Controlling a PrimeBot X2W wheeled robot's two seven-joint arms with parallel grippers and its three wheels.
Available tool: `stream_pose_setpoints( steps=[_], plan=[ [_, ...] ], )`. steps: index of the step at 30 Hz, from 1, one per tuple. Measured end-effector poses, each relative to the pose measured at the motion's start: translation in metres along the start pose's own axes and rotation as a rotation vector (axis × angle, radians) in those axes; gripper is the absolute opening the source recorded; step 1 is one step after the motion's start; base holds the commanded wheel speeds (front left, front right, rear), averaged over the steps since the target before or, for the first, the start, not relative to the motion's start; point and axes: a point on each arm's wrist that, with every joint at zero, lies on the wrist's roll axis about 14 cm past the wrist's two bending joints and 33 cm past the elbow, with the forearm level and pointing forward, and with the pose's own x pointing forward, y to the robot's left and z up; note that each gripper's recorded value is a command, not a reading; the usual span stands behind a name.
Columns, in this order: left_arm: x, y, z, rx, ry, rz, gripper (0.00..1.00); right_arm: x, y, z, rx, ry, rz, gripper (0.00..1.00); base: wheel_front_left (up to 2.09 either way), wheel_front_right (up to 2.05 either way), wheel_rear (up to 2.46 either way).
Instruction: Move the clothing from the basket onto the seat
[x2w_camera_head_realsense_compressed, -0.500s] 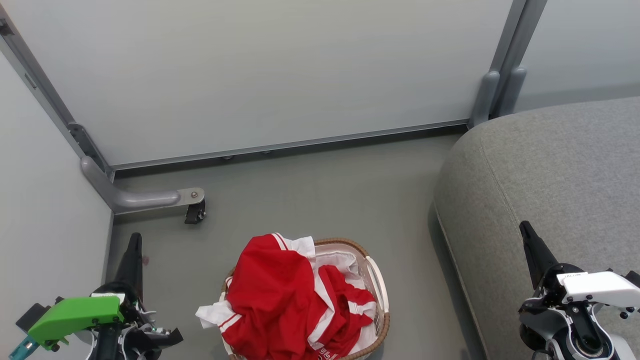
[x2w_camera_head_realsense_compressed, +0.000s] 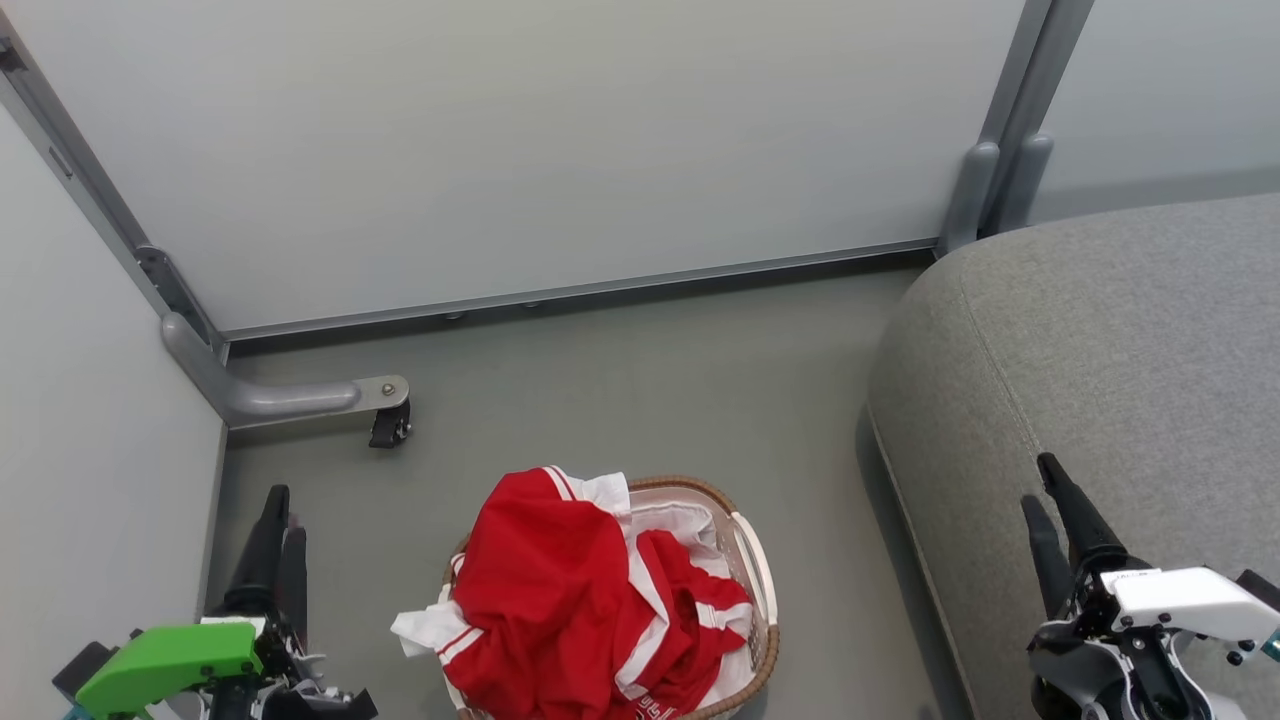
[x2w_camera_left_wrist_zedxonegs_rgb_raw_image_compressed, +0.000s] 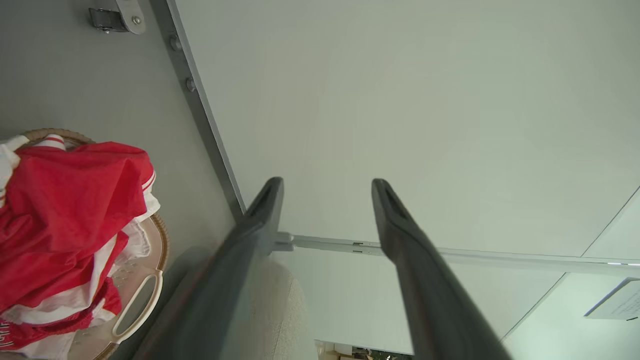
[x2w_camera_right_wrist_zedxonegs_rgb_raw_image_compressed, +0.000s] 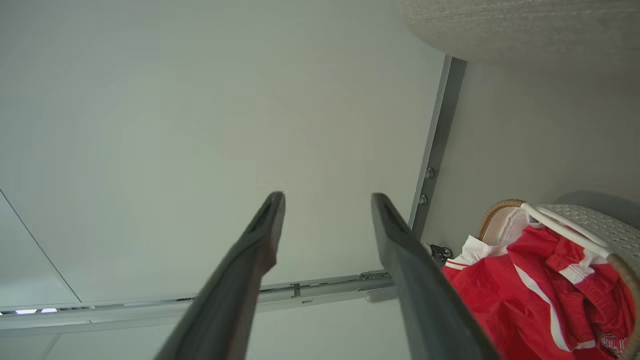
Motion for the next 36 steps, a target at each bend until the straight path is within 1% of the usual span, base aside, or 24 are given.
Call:
stream_pose_setpoints(
  steps=[3, 5, 11, 15, 16, 22, 29, 36],
  plan=[
    [-0.002, 0.007, 0.0, 0.008, -0.007, 0.023, 1.0, -0.002, -0.005, -0.001, -0.01, -0.002, -0.015, 1.0, 0.0, 0.0, 0.0],
    [-0.002, 0.009, 0.0, 0.035, -0.01, 0.029, 1.0, -0.001, -0.005, -0.003, -0.035, 0.002, -0.018, 1.0, 0.0, 0.0, 0.0],
    [-0.002, 0.011, 0.003, 0.168, -0.016, 0.044, 1.0, 0.001, -0.005, -0.005, -0.17, 0.01, -0.024, 1.0, 0.0, 0.0, 0.0],
    [-0.003, 0.013, 0.001, 0.278, -0.008, 0.053, 1.0, 0.005, -0.001, -0.01, -0.274, 0.021, -0.013, 1.0, 0.0, 0.0, 0.0],
    [-0.003, 0.014, 0.001, 0.333, -0.004, 0.057, 1.0, 0.007, 0.001, -0.012, -0.325, 0.028, -0.005, 1.0, 0.0, 0.0, 0.0],
    [-0.004, 0.018, 0.0, 0.474, 0.008, 0.069, 1.0, 0.012, 0.006, -0.021, -0.455, 0.048, 0.014, 1.0, 0.0, 0.0, 0.0],
    [-0.004, 0.022, -0.001, 0.609, 0.02, 0.08, 1.0, 0.019, 0.017, -0.025, -0.58, 0.046, 0.05, 1.0, 0.0, 0.0, 0.0],
    [-0.005, 0.024, -0.002, 0.736, 0.029, 0.085, 1.0, 0.019, 0.012, -0.03, -0.708, 0.059, 0.047, 1.0, 0.0, 0.0, 0.0]
  ],
)
